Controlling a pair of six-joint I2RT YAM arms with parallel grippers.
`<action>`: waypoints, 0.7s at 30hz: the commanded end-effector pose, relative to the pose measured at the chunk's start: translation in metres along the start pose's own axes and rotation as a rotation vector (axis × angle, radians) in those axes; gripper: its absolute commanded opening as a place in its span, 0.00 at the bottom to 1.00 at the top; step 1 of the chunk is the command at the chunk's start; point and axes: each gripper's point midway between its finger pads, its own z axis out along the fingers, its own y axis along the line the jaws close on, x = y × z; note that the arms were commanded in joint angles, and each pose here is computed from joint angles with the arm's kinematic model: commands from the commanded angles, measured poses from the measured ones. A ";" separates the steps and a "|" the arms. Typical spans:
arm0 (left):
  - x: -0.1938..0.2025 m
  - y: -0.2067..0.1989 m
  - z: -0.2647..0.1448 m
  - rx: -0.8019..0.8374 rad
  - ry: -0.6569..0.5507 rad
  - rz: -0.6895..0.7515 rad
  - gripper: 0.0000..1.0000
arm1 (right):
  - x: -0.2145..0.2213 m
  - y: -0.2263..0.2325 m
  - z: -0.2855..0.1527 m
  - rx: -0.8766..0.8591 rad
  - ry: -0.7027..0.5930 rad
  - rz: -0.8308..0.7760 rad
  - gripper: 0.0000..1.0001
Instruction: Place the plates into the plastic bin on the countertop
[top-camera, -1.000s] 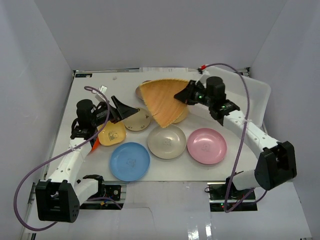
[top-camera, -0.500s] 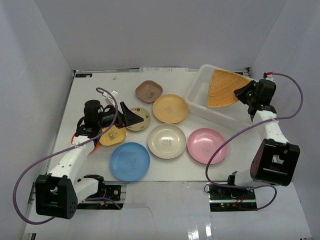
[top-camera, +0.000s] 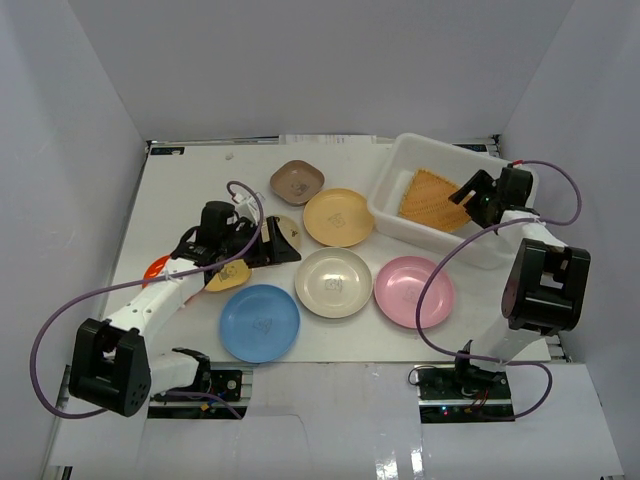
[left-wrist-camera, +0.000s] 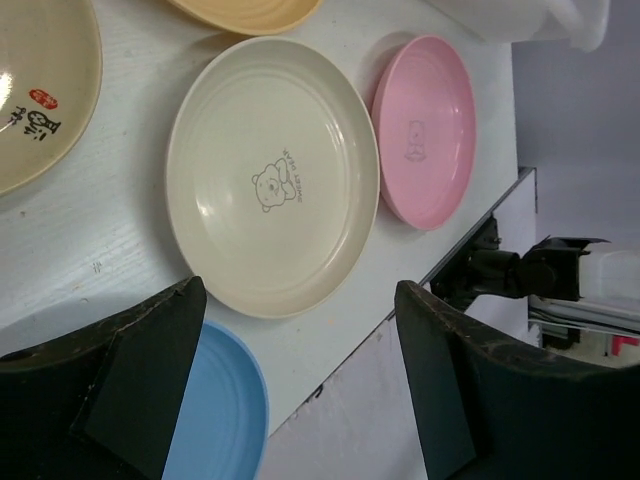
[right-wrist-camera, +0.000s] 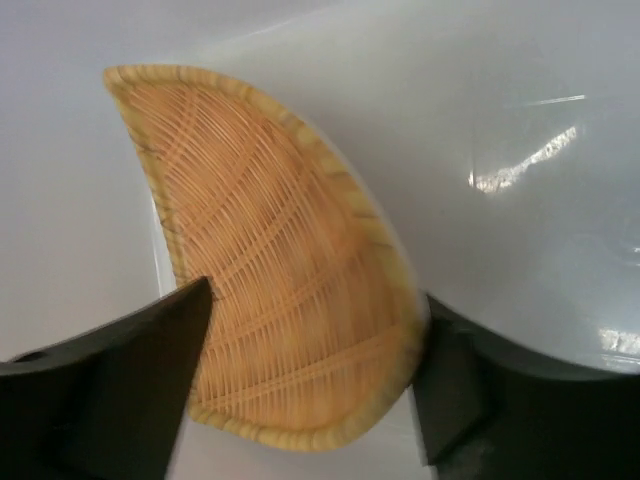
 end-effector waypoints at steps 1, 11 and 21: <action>0.001 0.001 0.001 -0.098 0.004 0.074 0.86 | -0.044 0.026 -0.016 -0.031 -0.100 -0.088 0.93; 0.058 0.003 -0.018 -0.382 0.167 0.170 0.70 | -0.002 0.121 -0.119 -0.198 -0.230 -0.392 0.98; 0.144 0.016 -0.044 -0.578 0.425 0.186 0.66 | 0.235 0.073 -0.158 -0.276 0.253 -0.670 0.66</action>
